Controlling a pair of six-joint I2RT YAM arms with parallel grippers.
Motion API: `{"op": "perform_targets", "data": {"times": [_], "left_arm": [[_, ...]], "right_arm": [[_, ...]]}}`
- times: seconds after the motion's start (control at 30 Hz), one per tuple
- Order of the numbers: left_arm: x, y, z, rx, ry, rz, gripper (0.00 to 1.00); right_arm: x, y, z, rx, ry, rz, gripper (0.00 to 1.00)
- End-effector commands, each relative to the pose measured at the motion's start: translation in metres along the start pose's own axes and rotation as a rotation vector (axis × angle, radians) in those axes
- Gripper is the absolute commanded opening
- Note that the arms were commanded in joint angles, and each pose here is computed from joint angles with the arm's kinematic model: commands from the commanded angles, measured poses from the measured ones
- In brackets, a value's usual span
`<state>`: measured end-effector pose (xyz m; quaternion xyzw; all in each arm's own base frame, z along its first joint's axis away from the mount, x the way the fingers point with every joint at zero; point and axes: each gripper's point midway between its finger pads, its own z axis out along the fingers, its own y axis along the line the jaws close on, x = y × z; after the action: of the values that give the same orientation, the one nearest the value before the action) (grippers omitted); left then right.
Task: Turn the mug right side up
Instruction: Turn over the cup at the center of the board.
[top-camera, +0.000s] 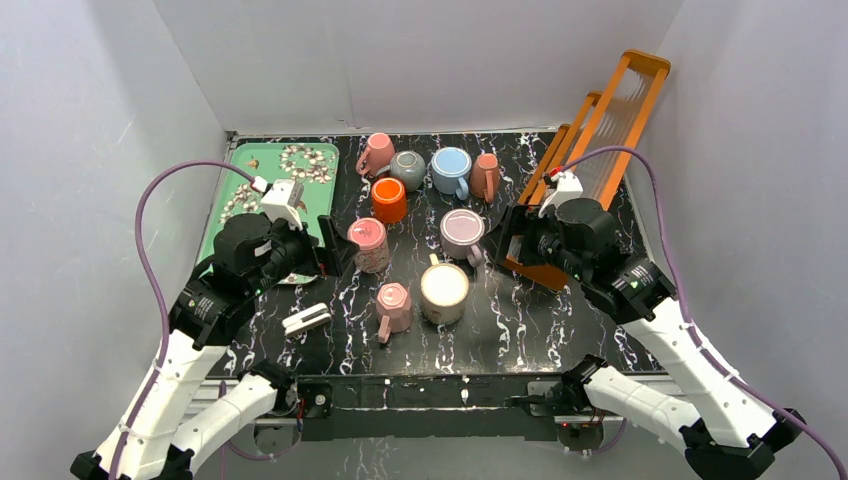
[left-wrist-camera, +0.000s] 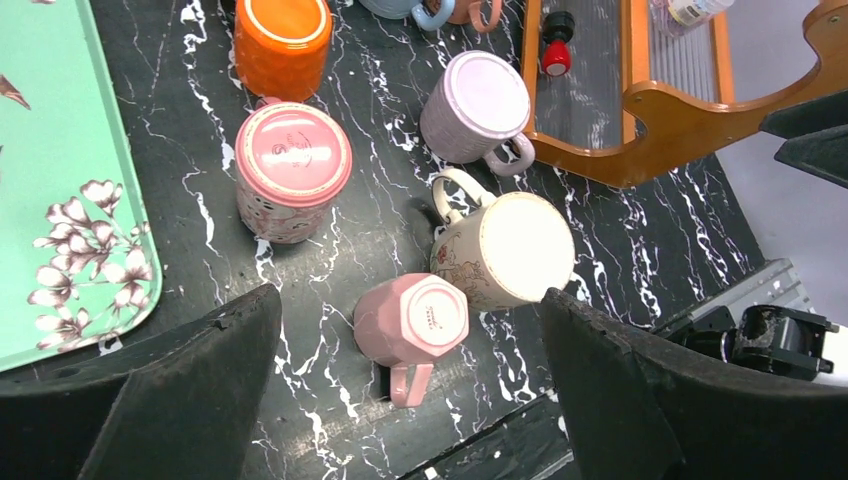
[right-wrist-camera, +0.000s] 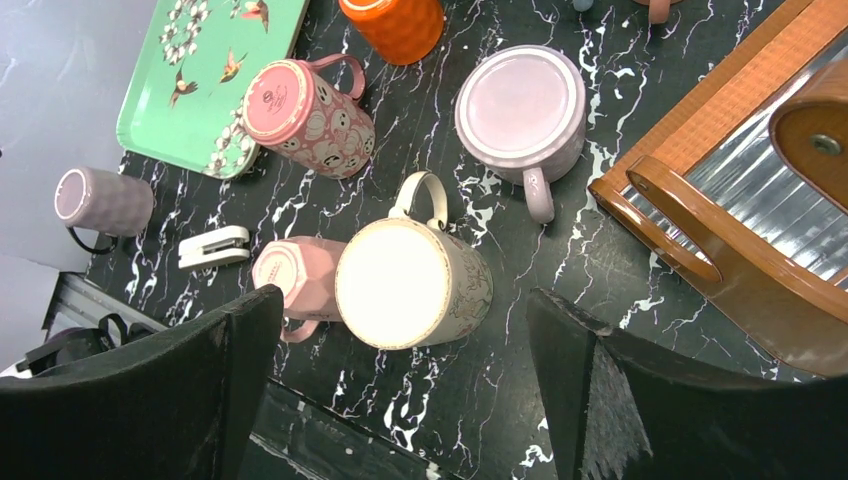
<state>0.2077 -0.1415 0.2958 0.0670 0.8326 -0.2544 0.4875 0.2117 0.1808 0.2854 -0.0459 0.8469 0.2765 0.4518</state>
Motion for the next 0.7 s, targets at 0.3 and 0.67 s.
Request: {"op": "perform_targets", "data": {"times": [0.3, 0.67], "left_arm": [[-0.006, 0.015, -0.005, -0.096, 0.008, 0.041, 0.98], [0.027, 0.026, 0.013, -0.117, 0.132, 0.052, 0.98]], "right_arm": [[-0.014, 0.013, -0.004, -0.048, -0.037, 0.005, 0.99], [0.006, 0.025, -0.005, -0.17, 0.02, -0.104, 0.99]]}}
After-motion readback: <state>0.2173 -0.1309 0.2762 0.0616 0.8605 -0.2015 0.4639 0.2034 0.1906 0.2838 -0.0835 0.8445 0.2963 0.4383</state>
